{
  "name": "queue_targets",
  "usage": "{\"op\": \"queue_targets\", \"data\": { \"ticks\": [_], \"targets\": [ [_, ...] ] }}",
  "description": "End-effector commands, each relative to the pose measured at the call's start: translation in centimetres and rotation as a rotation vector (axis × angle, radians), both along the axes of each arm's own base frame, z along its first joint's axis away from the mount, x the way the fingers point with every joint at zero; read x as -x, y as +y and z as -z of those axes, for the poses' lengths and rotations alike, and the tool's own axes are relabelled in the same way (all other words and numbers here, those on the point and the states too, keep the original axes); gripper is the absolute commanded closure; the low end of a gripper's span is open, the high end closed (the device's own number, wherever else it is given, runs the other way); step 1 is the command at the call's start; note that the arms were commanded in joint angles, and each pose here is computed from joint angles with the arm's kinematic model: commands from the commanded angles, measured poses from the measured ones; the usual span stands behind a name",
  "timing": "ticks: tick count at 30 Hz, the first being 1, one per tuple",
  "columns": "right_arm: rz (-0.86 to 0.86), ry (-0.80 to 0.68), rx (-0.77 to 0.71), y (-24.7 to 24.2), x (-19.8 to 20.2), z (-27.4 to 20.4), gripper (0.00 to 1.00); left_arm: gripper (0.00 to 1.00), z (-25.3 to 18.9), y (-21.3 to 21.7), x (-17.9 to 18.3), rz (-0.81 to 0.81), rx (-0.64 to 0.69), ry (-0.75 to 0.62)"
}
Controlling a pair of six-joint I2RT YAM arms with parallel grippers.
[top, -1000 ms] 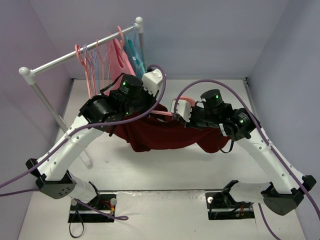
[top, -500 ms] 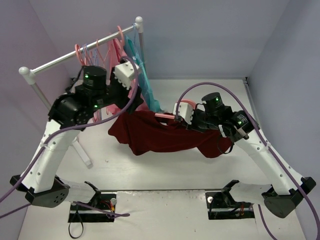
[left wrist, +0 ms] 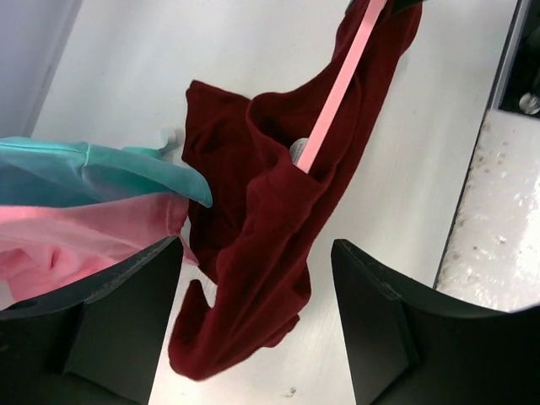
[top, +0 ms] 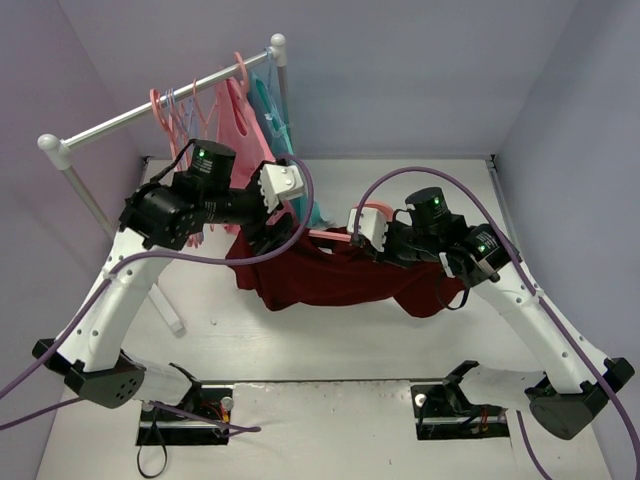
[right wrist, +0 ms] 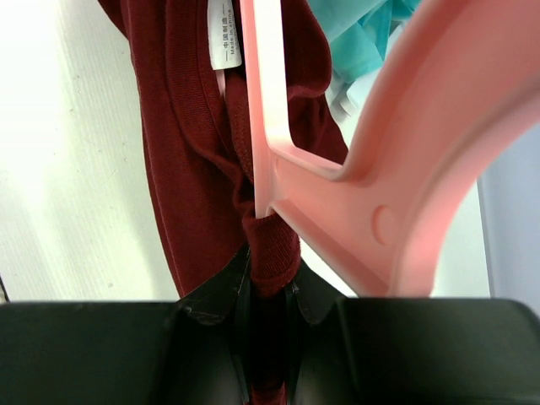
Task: Place the t-shirt on the hanger
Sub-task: Place the T-shirt on the hanger, then place the hanger at the clothesline.
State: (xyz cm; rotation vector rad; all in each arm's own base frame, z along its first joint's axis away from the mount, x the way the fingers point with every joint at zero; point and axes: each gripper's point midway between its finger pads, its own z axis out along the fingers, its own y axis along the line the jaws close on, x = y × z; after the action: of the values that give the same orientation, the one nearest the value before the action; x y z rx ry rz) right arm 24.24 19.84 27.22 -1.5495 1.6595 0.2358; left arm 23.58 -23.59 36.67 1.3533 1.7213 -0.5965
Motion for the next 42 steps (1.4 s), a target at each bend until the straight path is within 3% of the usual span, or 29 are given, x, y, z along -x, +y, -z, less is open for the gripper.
{"op": "queue_targets", "data": {
  "ticks": [1, 9, 13, 16, 20, 21, 22, 25, 28, 31, 35, 42],
  "targets": [
    [-0.021, -0.072, -0.084, 0.9, -0.5, -2.4, 1.0, 0.33, -1.0, -0.5, -0.5, 0.08, -0.014, -0.084],
    [-0.026, -0.072, -0.091, 1.1, -0.5, -2.6, 1.0, 0.35, 2.5, -1.6, -0.1, 0.141, -0.05, 0.028],
    [-0.033, -0.067, -0.089, 1.2, -0.6, -2.4, 1.0, 0.43, 2.9, -2.4, 0.3, 0.171, -0.049, 0.043],
    [-0.042, -0.059, -0.092, 1.5, -0.6, -2.3, 1.0, 0.56, 3.1, -2.9, 0.2, 0.183, -0.056, 0.046],
    [-0.051, -0.055, -0.105, 1.8, -0.5, -2.7, 1.0, 0.57, 3.7, -3.7, 0.7, 0.212, -0.066, 0.06],
    [-0.05, -0.056, -0.107, 1.8, -0.5, -2.8, 1.0, 0.64, 3.9, -3.7, 0.8, 0.217, -0.07, 0.059],
    [-0.047, -0.057, -0.107, 1.8, -0.5, -2.8, 1.0, 0.78, 4.1, -3.7, 0.8, 0.224, -0.076, 0.056],
    [-0.037, -0.063, -0.102, 1.5, -0.6, -2.8, 1.0, 0.97, 4.0, -3.6, 1.1, 0.238, -0.074, 0.047],
    [-0.025, -0.059, -0.096, 1.2, -0.5, -2.5, 1.0, 1.0, 3.2, -3.5, 1.8, 0.261, -0.053, 0.024],
    [0.006, -0.055, -0.081, 0.5, -0.7, -1.9, 0.77, 1.0, 2.3, -2.8, 2.2, 0.261, -0.043, -0.019],
    [0.069, -0.049, -0.071, -1.2, -1.3, -1.1, 0.53, 1.0, 1.7, -1.8, 2.0, 0.224, -0.013, -0.06],
    [0.175, -0.085, -0.059, -4.2, -1.9, -1.3, 0.4, 1.0, 1.9, -1.3, 1.5, 0.187, 0.049, -0.054]
  ]
}}
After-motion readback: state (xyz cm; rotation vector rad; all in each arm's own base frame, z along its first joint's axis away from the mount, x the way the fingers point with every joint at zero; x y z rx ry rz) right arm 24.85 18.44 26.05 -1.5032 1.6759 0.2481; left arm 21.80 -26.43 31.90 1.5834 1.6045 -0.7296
